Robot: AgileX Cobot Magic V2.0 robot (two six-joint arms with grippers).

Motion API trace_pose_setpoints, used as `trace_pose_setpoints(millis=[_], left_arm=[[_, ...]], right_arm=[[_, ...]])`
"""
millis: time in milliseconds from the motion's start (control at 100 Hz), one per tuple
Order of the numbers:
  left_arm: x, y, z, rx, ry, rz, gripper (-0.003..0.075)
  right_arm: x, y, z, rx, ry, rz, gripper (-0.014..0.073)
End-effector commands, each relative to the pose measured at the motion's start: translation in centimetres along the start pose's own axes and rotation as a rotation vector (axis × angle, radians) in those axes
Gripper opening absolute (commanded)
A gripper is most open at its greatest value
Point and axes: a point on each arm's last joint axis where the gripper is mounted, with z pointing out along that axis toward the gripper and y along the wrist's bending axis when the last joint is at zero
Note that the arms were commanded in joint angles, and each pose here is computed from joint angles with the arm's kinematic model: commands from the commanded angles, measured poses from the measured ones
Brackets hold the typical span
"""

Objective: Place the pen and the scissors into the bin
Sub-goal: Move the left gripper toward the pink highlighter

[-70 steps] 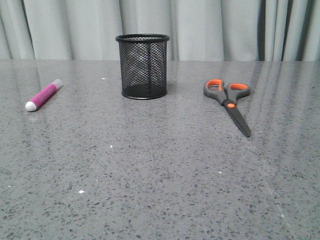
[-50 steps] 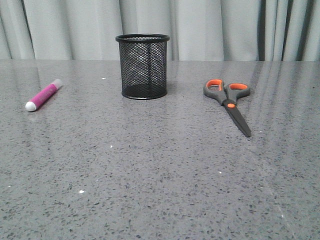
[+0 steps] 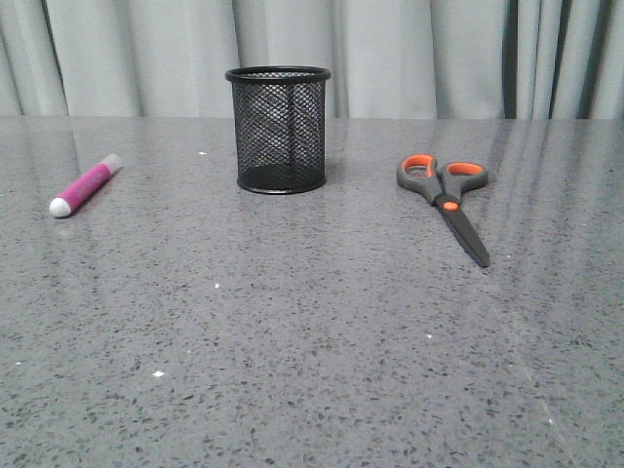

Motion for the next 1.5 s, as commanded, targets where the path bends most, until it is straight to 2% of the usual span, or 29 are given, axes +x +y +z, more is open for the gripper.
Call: trace_pose_setpoints(millis=[0, 820, 940, 1210, 1370, 1490], left_arm=[[0.0, 0.0, -0.1, 0.003, -0.077, -0.021, -0.0022], [0.0, 0.0, -0.1, 0.004, -0.077, -0.032, -0.0021], [0.0, 0.0, -0.1, 0.006, -0.077, -0.097, -0.0021], [0.0, 0.0, -0.1, 0.017, -0.075, -0.379, -0.0022], [0.0, 0.0, -0.1, 0.020, -0.075, -0.466, -0.0022], [-0.2, 0.0, -0.2, 0.021, -0.088, -0.588, -0.0022]], right_arm=[[-0.2, 0.0, 0.0, 0.005, -0.074, -0.021, -0.0074], [-0.2, 0.0, 0.0, 0.004, -0.078, -0.008, -0.0074], [-0.4, 0.1, -0.1, -0.007, -0.096, 0.074, -0.0074], [-1.0, 0.0, -0.1, -0.023, -0.166, 0.292, -0.0074], [-1.1, 0.0, -0.2, -0.024, -0.179, 0.336, -0.0074], [-1.5, -0.2, -0.2, -0.025, -0.221, 0.475, -0.0074]])
